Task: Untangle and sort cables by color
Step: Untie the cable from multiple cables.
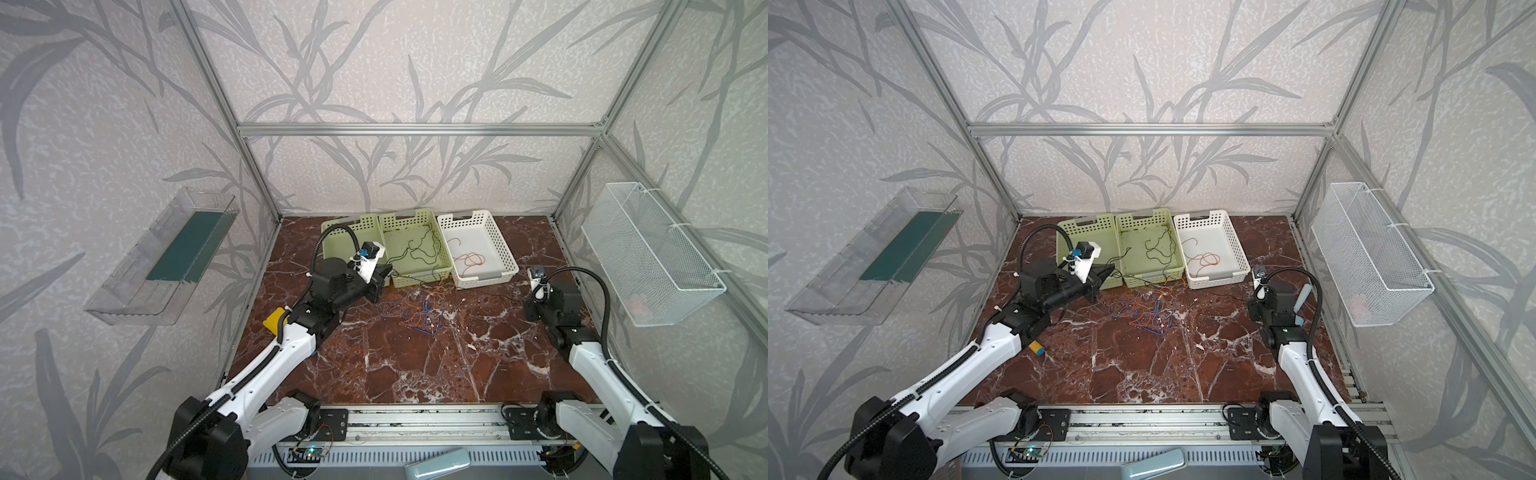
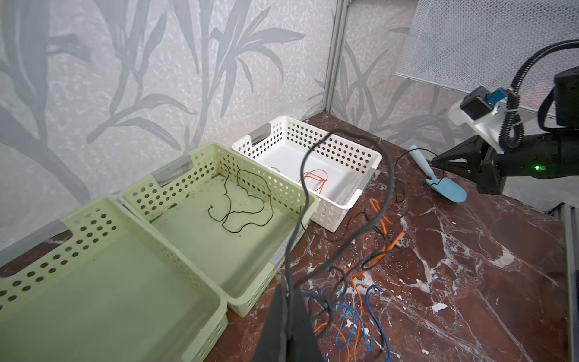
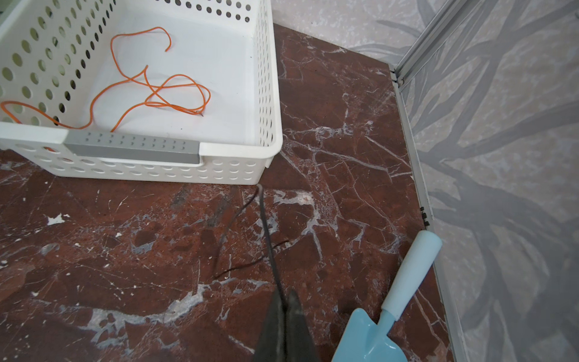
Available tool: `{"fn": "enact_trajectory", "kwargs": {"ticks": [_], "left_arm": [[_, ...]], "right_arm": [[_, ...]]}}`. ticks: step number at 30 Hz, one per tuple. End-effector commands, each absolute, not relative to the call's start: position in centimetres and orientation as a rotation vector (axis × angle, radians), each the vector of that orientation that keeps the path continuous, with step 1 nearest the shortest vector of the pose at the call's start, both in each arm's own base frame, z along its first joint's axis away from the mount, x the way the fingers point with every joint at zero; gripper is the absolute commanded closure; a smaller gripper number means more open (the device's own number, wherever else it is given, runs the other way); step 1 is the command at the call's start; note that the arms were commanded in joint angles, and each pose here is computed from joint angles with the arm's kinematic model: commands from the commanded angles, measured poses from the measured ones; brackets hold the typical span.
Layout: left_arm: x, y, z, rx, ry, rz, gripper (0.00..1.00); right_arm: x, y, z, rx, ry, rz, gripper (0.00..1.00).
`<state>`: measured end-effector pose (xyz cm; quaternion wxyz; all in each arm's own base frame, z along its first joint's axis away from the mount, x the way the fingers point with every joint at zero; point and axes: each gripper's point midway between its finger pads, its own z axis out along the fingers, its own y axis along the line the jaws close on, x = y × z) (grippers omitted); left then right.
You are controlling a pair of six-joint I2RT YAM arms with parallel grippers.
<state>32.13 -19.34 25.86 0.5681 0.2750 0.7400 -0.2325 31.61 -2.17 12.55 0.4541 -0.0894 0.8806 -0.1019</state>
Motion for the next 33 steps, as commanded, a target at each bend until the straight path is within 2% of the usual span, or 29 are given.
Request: {"fn": "enact_trajectory", "kwargs": {"ticks": [1,16,24,29,33], "left_arm": [[32.8,-17.0,26.5,0.6,1.748,-0.453,1.0],[32.7,-12.4,29.1,0.515,1.714,-0.342,1.0],[31.9,-12.9,30.2,0.548,1.683,-0.4,1.0],[31.5,-15.1,28.2,0.608,1.733,-0.564,1.0],[31.1,-18.4,25.7,0.673,1.756,-0.761,1.0]], "right_arm": [[31.9,-3.3,13.2,-0.199,2.169,-0.31,1.0],[32.0,-3.9,12.8,-0.2,2.184,-0.349,1.0],[31.9,-4.2,13.6,-0.185,2.156,-0.369,1.0],[32.2,-1.6,18.1,-0.308,1.996,-0.26,1.0],[31.6,3.7,23.9,-0.459,1.739,-0.037,1.0]]}}
